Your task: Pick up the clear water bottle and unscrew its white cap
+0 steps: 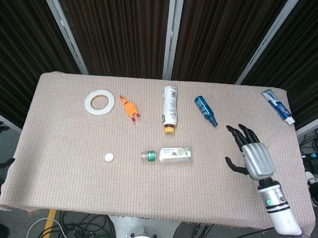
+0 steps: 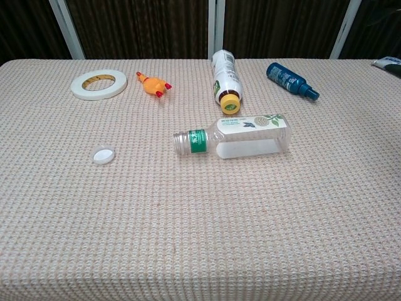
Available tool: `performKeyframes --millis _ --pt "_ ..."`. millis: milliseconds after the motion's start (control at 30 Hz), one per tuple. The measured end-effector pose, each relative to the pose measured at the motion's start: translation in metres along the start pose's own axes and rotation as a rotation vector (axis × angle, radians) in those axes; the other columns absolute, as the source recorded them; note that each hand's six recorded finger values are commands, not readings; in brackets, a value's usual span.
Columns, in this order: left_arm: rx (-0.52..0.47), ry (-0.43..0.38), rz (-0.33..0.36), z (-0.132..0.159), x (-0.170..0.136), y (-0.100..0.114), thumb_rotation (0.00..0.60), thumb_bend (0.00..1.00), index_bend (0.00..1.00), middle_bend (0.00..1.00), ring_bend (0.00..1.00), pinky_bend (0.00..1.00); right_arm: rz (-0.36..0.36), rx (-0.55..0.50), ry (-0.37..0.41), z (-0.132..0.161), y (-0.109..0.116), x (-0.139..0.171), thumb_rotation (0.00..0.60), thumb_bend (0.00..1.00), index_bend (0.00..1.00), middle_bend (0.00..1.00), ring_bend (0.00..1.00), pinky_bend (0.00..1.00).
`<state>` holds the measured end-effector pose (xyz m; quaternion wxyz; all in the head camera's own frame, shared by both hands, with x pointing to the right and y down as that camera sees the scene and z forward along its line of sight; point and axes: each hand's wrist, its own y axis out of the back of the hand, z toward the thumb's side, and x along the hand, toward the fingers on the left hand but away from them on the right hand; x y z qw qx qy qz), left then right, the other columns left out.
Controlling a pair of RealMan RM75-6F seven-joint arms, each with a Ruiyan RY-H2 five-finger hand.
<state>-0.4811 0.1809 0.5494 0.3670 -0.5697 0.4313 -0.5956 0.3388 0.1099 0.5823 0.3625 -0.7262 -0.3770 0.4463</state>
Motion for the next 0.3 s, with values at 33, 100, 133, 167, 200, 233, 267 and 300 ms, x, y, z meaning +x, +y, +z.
performKeyframes --millis 33,100,133,167,200,233,267,300 --pt "0.004 0.008 -0.003 -0.001 -0.006 0.000 0.600 0.07 0.24 0.14 0.10 0.04 -0.008 0.001 -0.014 -0.007 0.004 0.009 0.600 0.28 0.02 0.16 0.04 0.11" --pt "0.004 0.027 -0.002 -0.003 -0.017 0.000 0.600 0.07 0.24 0.14 0.10 0.04 -0.024 -0.001 -0.041 -0.017 0.011 0.028 0.600 0.28 0.03 0.16 0.04 0.11" --pt "0.003 0.035 0.001 -0.003 -0.021 0.000 0.600 0.07 0.24 0.14 0.10 0.04 -0.030 -0.002 -0.050 -0.020 0.012 0.035 0.600 0.28 0.04 0.16 0.04 0.11" --pt "0.001 0.044 0.006 -0.004 -0.025 0.001 0.600 0.07 0.24 0.14 0.10 0.04 -0.039 -0.003 -0.060 -0.023 0.013 0.043 0.600 0.28 0.04 0.16 0.04 0.11" --pt "-0.003 0.056 0.012 -0.003 -0.030 0.001 0.600 0.07 0.24 0.14 0.10 0.04 -0.045 -0.004 -0.068 -0.024 0.014 0.048 0.600 0.28 0.05 0.16 0.04 0.11" --pt "-0.007 0.064 0.017 -0.002 -0.033 0.000 0.600 0.07 0.24 0.14 0.10 0.04 -0.048 -0.004 -0.075 -0.025 0.014 0.053 0.600 0.28 0.05 0.16 0.04 0.11" --pt "-0.011 0.070 0.020 0.000 -0.036 0.000 0.600 0.07 0.24 0.14 0.10 0.04 -0.049 -0.005 -0.080 -0.026 0.014 0.058 0.600 0.28 0.05 0.16 0.04 0.11" --pt "-0.017 0.074 0.022 0.002 -0.039 -0.002 0.600 0.07 0.24 0.14 0.10 0.04 -0.047 -0.005 -0.082 -0.026 0.013 0.061 0.600 0.28 0.05 0.16 0.04 0.11"
